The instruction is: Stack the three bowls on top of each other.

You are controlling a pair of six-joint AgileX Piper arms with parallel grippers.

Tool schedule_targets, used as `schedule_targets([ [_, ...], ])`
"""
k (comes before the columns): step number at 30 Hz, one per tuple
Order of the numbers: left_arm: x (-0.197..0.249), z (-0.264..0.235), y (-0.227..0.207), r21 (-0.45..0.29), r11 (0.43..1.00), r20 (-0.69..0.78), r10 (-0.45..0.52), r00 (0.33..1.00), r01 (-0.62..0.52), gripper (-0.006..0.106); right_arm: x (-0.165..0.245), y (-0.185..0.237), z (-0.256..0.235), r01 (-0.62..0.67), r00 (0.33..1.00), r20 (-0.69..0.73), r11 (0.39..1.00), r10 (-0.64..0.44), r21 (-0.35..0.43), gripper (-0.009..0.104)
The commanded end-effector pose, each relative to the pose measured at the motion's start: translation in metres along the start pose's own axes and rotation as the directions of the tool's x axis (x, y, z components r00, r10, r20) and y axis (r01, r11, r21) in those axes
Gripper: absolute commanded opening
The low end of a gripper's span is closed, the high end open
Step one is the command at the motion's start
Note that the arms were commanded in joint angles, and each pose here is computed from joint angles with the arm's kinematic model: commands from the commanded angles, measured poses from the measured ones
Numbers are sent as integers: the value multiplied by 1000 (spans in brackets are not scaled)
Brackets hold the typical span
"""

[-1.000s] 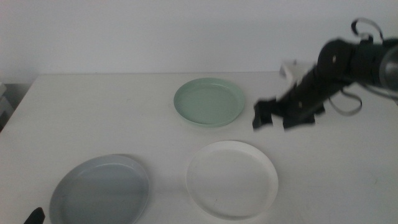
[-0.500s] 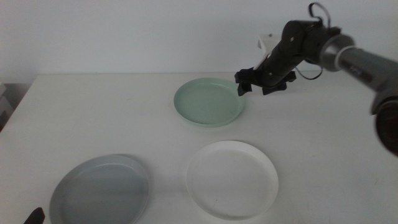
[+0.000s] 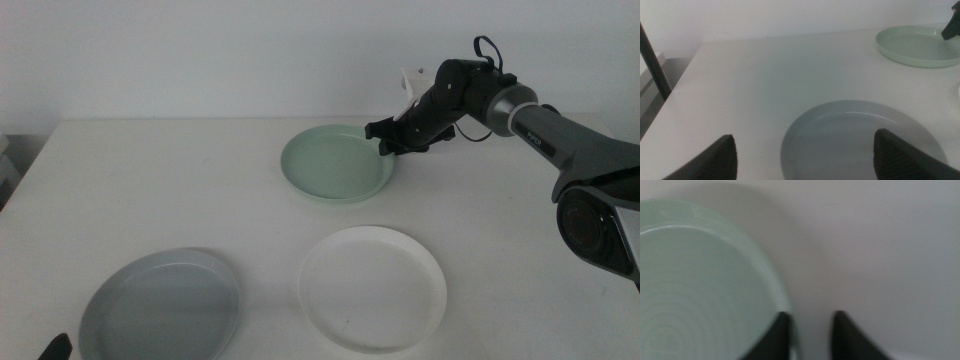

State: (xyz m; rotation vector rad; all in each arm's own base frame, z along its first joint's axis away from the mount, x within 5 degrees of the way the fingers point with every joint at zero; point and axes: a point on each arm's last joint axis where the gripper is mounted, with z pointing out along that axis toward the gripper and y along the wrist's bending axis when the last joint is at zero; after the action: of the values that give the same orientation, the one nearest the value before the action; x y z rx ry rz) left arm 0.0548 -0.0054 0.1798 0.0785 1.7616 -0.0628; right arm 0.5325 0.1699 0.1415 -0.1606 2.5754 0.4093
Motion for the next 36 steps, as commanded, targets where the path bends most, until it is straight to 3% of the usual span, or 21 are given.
schedule_targets([
  [1, -9, -2, 0, -4, 1000, 89, -14, 996, 14, 104, -20, 7, -29, 21, 997, 78, 1000, -19, -21, 3],
  [2, -9, -2, 0, -4, 1000, 89, -14, 996, 14, 104, -22, 7, -33, 27, 996, 88, 999, -25, -20, -1],
  [9, -9, -2, 0, -4, 1000, 89, -14, 996, 14, 104, -43, 29, -92, 117, 971, 210, 993, -112, -12, -1],
  [13, -9, -2, 0, -4, 1000, 89, -14, 996, 14, 104, -32, 43, -129, 143, 959, 248, 990, -136, -12, -1],
  [17, -9, -2, 0, -4, 1000, 89, -14, 996, 14, 104, 12, 47, -165, 161, 945, 289, 987, -155, 3, -1],
  [24, -9, -2, 0, -4, 1000, 89, -15, 996, 15, 104, 107, 52, -234, 118, 914, 395, 992, -91, -45, -1],
  [29, -9, -2, 0, -4, 1000, 89, -15, 996, 15, 104, 151, 42, -237, 86, 926, 373, 995, -63, -46, -1],
  [36, -9, -2, 0, -4, 1000, 89, -15, 996, 15, 104, 165, 34, -210, 74, 960, 273, 997, -66, -21, -1],
])
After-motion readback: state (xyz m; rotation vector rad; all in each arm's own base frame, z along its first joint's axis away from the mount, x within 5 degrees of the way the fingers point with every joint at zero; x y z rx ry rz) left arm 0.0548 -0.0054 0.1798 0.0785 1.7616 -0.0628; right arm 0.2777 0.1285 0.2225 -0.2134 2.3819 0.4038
